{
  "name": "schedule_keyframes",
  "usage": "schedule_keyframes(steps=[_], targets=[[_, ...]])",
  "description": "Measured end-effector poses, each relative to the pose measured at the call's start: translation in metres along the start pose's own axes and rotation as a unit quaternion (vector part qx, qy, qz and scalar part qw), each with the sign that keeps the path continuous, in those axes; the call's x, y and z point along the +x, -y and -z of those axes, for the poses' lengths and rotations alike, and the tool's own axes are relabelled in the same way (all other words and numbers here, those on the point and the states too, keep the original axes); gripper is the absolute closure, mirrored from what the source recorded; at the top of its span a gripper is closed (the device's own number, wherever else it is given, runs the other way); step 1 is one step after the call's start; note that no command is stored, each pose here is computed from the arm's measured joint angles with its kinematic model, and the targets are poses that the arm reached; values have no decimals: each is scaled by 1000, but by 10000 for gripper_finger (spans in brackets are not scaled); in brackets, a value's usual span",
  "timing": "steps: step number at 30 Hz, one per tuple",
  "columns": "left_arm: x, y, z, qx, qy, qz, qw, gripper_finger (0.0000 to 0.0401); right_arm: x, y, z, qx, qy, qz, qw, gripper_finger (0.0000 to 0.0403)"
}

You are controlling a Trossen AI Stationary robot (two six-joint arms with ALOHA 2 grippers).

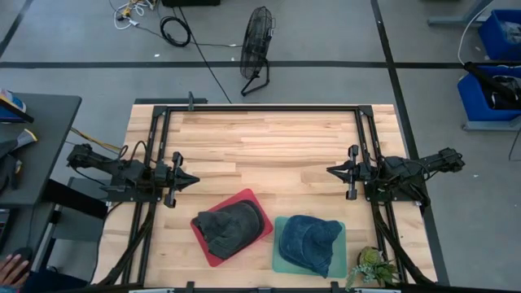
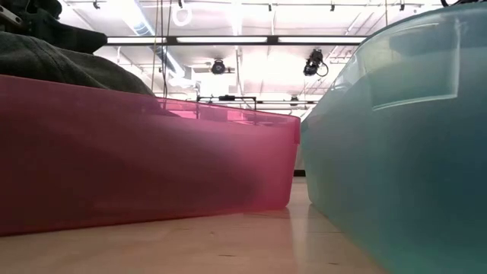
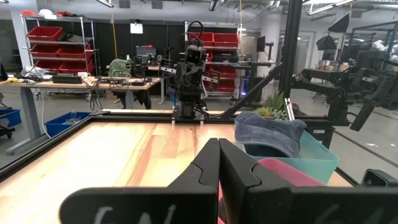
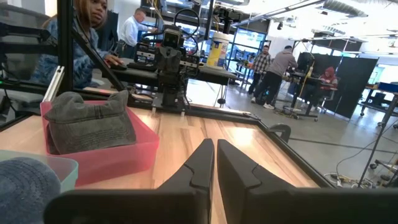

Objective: Pick & Place hat
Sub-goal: Return to Home Position

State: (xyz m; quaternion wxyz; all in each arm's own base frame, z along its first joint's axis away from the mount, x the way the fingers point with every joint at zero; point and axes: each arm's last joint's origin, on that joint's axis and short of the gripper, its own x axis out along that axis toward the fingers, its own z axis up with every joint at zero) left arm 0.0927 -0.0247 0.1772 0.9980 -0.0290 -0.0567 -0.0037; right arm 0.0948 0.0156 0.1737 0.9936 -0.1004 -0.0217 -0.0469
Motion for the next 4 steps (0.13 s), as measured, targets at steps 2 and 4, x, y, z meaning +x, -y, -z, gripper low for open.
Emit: schedule_keyframes(steps=[2,4], targets=[[0,0,0,0,0,0,1000,398,0,0,0,0,0,0,1000,380],[0,0,0,0,0,0,1000,398,0,0,0,0,0,0,1000,380]])
